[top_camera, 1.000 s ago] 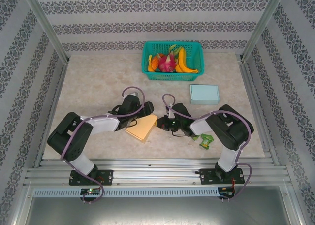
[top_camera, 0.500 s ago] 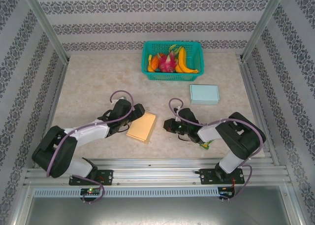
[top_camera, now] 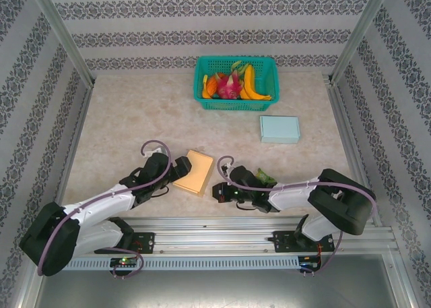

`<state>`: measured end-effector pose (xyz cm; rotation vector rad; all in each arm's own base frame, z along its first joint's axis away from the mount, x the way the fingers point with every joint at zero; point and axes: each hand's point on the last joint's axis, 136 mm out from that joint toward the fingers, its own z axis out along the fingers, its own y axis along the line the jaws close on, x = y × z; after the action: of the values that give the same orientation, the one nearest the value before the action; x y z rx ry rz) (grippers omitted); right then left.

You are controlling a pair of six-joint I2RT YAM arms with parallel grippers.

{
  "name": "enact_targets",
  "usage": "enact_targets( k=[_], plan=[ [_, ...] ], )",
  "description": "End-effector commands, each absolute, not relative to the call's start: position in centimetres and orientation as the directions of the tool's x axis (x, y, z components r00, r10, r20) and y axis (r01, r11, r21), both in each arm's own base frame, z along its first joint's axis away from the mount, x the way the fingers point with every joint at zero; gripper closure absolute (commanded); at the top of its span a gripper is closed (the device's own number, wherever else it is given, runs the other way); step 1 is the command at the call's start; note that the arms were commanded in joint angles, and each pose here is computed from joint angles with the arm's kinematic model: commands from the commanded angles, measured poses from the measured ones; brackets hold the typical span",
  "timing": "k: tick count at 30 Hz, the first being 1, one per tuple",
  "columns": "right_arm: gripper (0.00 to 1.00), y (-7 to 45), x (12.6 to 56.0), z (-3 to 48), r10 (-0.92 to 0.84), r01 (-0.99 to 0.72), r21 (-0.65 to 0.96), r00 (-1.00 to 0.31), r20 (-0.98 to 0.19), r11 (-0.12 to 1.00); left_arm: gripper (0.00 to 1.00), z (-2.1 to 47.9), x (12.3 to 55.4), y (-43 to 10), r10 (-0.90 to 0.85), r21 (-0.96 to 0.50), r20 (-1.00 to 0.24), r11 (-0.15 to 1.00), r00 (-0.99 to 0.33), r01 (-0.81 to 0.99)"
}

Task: Fold the paper box

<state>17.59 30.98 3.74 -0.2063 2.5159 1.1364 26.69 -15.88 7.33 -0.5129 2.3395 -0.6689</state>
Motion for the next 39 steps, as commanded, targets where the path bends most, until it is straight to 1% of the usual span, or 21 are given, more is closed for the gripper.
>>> enact_targets(
  k=[1,6,13,17,23,27,32,36,39],
  plan=[
    [1.0,31.2,17.2,3.1,0.035,-0.259,0.68,-0.922,-0.386,0.686,0.02,6.3,25.8,-15.7,-0.515,-0.562,-0.462,0.8,-0.722,-0.211],
    [1.0,32.3,17.1,2.7,0.024,-0.264,0.674,-0.922,-0.385,0.69,0.03,5.9,25.6,-16.7,-0.507,-0.569,-0.448,0.797,-0.736,-0.202],
    [1.0,33.7,17.7,2.3,0.014,-0.271,0.68,-0.924,-0.382,0.681,0.03,6.6,24.9,-19.3,-0.457,-0.568,-0.458,0.81,-0.763,-0.145],
    [1.0,34.2,18.2,2.3,0.019,-0.272,0.682,-0.922,-0.387,0.679,0.03,5.9,24.0,-20.9,-0.452,-0.594,-0.428,0.794,-0.783,-0.134],
    [1.0,36.2,18.1,4.2,0.041,-0.281,0.769,-0.928,-0.37,0.574,0.03,7.0,22.5,-24.3,-0.435,-0.648,-0.421,0.758,-0.796,-0.071],
    [1.0,37.4,17.7,5.4,0.016,-0.322,0.789,-0.922,-0.387,0.523,0.02,8.5,22.7,-25.9,-0.424,-0.666,-0.438,0.746,-0.793,-0.031],
    [1.0,36.9,18.2,6.4,0.072,-0.35,0.781,-0.891,-0.447,0.518,0.02,9.4,24.4,-23.9,-0.476,-0.626,-0.498,0.776,-0.725,-0.079],
    [1.0,37.8,17.8,7.4,0.045,-0.435,0.721,-0.84,-0.54,0.539,0.02,9.8,26.5,-21.8,-0.529,-0.622,-0.501,0.77,-0.685,-0.141],
    [0.99,37.2,18.1,7.4,0.063,-0.444,0.698,-0.818,-0.572,0.562,0.02,9.8,27.8,-20.1,-0.561,-0.615,-0.507,0.768,-0.655,-0.181]
  ],
)
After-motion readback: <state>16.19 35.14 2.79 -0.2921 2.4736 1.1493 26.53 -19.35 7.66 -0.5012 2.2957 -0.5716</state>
